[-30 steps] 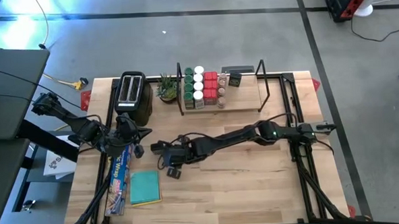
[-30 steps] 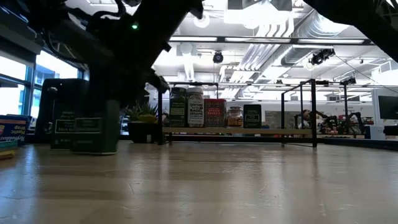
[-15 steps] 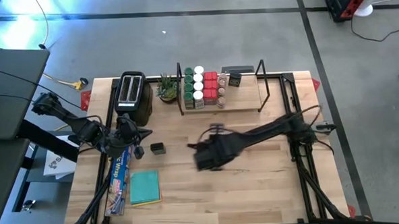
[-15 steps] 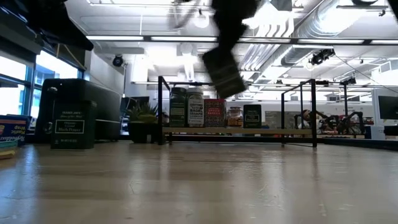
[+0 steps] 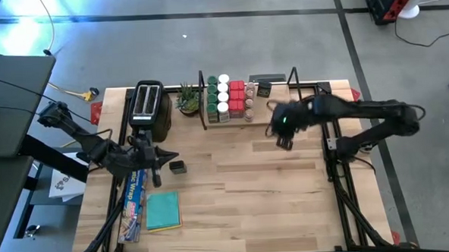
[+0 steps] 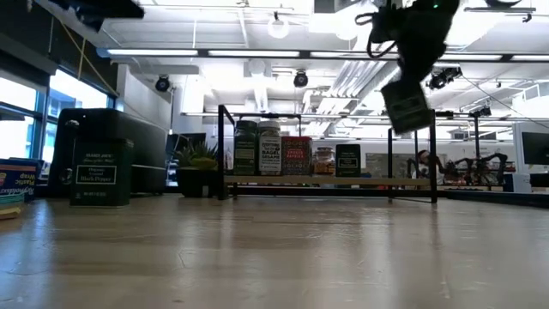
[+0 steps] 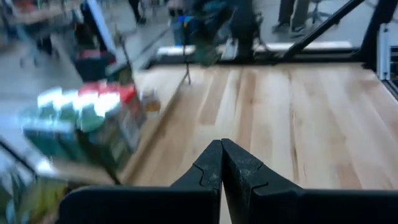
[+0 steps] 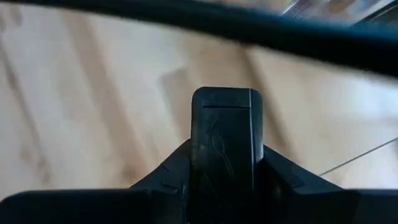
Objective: Shelf spices
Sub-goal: Put the right black seasoning can on the shelf aligned with the other black seasoning can
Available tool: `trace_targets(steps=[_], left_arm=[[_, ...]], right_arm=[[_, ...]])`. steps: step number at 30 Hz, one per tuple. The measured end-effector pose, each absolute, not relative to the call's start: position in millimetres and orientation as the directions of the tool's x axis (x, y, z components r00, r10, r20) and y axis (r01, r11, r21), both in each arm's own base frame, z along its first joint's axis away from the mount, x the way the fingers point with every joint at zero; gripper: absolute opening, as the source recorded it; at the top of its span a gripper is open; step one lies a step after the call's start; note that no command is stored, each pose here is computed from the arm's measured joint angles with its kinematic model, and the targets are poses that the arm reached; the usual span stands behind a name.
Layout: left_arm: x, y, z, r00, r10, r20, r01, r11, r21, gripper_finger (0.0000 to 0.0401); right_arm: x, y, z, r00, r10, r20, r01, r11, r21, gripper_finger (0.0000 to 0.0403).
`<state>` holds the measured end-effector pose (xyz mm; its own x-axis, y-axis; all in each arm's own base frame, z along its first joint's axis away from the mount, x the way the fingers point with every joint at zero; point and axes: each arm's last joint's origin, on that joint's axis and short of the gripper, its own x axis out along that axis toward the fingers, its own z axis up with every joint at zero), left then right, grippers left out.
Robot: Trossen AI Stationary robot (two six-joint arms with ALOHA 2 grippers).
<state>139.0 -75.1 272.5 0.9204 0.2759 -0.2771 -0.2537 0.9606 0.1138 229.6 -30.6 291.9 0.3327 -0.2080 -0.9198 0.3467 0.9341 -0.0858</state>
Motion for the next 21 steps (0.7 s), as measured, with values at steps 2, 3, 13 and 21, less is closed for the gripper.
trace_targets(steps=[2, 3, 13, 21], left_arm=[[141.9, -76.7, 278.2, 0.935, 0.268, -0.233, -0.237, 0.960, 0.149, 0.0000], [143.0, -77.0, 281.0, 0.941, 0.265, -0.212, -0.232, 0.958, 0.169, 0.0000], [145.7, -75.8, 285.0, 0.946, 0.266, -0.183, -0.229, 0.953, 0.198, 0.0000], [145.9, -76.0, 285.4, 0.948, 0.262, -0.181, -0.228, 0.955, 0.189, 0.0000]], right_arm=[[226.7, -50.4, 297.2, 0.374, -0.241, -0.895, 0.359, 0.928, -0.100, 0.0109], [226.3, -59.7, 297.9, 0.384, -0.248, -0.889, 0.355, 0.929, -0.106, 0.0109], [208.2, -132.8, 286.0, 0.392, -0.200, -0.898, 0.286, 0.954, -0.087, 0.0109], [232.3, -177.1, 251.9, 0.430, -0.191, -0.882, 0.205, 0.972, -0.111, 0.0109]])
